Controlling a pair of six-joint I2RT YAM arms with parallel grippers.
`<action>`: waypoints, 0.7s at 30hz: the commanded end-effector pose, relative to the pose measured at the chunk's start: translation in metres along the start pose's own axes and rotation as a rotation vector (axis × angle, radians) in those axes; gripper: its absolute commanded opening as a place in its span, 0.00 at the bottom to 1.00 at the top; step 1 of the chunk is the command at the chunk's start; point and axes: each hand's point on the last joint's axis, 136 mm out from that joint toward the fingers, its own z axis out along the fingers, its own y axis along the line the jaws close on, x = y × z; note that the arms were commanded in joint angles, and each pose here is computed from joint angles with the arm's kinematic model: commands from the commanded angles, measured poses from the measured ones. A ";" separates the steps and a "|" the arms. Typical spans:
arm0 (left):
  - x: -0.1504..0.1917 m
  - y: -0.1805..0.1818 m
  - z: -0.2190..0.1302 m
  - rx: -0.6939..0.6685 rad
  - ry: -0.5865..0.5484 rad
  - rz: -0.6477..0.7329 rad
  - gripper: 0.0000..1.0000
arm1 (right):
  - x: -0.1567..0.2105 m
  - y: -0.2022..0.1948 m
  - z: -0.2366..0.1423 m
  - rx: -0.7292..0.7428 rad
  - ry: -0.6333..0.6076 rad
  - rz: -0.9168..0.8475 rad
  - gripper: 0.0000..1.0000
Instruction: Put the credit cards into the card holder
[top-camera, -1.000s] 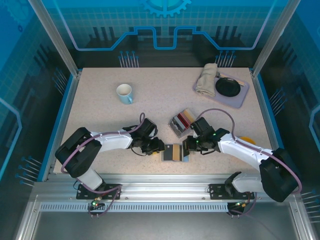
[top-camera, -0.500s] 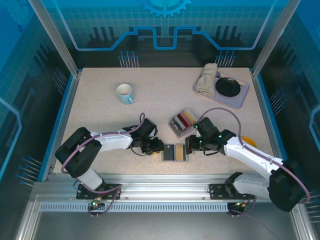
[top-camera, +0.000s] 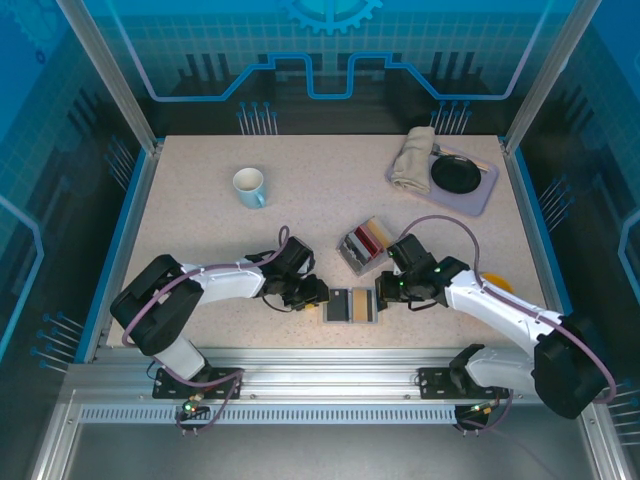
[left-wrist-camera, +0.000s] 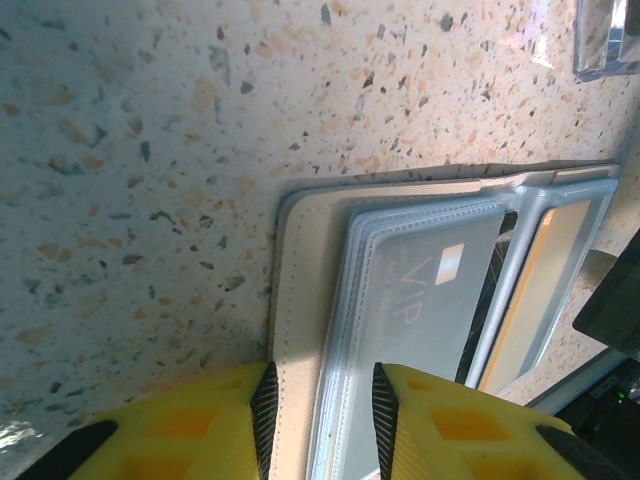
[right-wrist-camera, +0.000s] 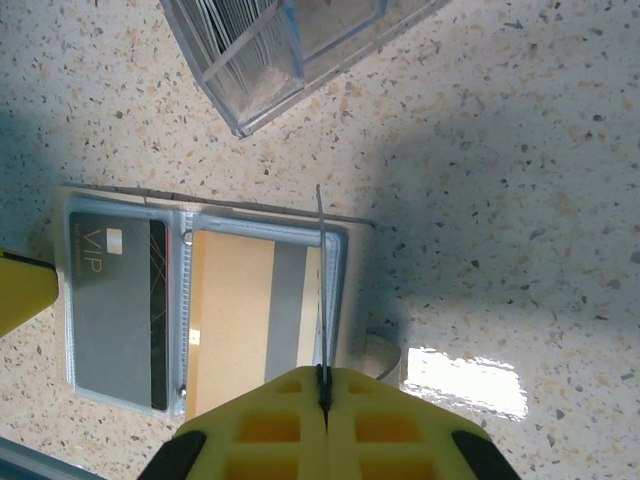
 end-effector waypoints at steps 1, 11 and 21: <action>0.004 0.003 -0.001 -0.008 -0.001 0.001 0.34 | 0.005 -0.002 0.008 -0.008 0.020 0.027 0.05; 0.004 0.003 -0.001 -0.006 -0.005 0.003 0.34 | 0.013 -0.009 0.019 0.027 0.059 0.036 0.05; 0.003 0.003 -0.001 -0.004 -0.005 0.000 0.34 | 0.009 0.010 0.023 -0.137 0.032 0.142 0.05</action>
